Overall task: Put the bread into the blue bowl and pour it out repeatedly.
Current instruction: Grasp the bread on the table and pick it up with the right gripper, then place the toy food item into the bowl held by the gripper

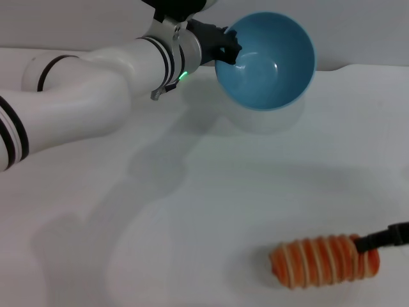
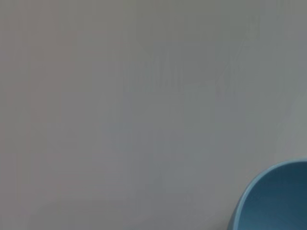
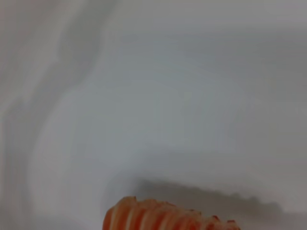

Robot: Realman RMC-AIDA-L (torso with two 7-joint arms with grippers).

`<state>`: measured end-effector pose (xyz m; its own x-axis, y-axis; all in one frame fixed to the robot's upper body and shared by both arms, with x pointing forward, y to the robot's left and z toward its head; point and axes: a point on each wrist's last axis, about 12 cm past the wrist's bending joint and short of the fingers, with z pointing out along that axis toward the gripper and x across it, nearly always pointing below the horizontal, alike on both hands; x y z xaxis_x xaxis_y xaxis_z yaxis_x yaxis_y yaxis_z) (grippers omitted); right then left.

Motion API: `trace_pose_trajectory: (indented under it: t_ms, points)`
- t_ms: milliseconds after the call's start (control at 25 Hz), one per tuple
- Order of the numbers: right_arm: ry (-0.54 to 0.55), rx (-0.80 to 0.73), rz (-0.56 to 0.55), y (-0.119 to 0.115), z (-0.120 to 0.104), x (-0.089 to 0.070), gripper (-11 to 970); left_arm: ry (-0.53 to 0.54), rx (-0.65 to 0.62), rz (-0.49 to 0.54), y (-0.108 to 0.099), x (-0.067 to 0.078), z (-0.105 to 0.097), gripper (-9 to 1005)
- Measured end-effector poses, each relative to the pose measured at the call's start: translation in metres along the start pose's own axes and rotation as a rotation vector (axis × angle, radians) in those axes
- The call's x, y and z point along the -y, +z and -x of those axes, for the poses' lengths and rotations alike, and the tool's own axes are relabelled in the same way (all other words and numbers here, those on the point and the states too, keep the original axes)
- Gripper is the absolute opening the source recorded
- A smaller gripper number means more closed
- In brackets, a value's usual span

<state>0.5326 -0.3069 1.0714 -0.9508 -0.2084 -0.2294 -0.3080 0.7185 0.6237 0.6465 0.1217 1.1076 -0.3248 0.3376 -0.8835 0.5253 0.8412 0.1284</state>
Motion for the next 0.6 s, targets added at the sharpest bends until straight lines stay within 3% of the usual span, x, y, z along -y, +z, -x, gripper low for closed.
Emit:
trace_pose_trajectory:
  t_ms: [240,600]
  points:
    - [-0.056,0.094,0.011,-0.02,0.012,-0.005,184,0.002,-0.013,0.003,0.001,-0.002,0.0,-1]
    - [-0.052,0.375,-0.081,-0.083,0.028,0.005,131,0.012,-0.09,-0.019,0.005,-0.002,0.006,-1]
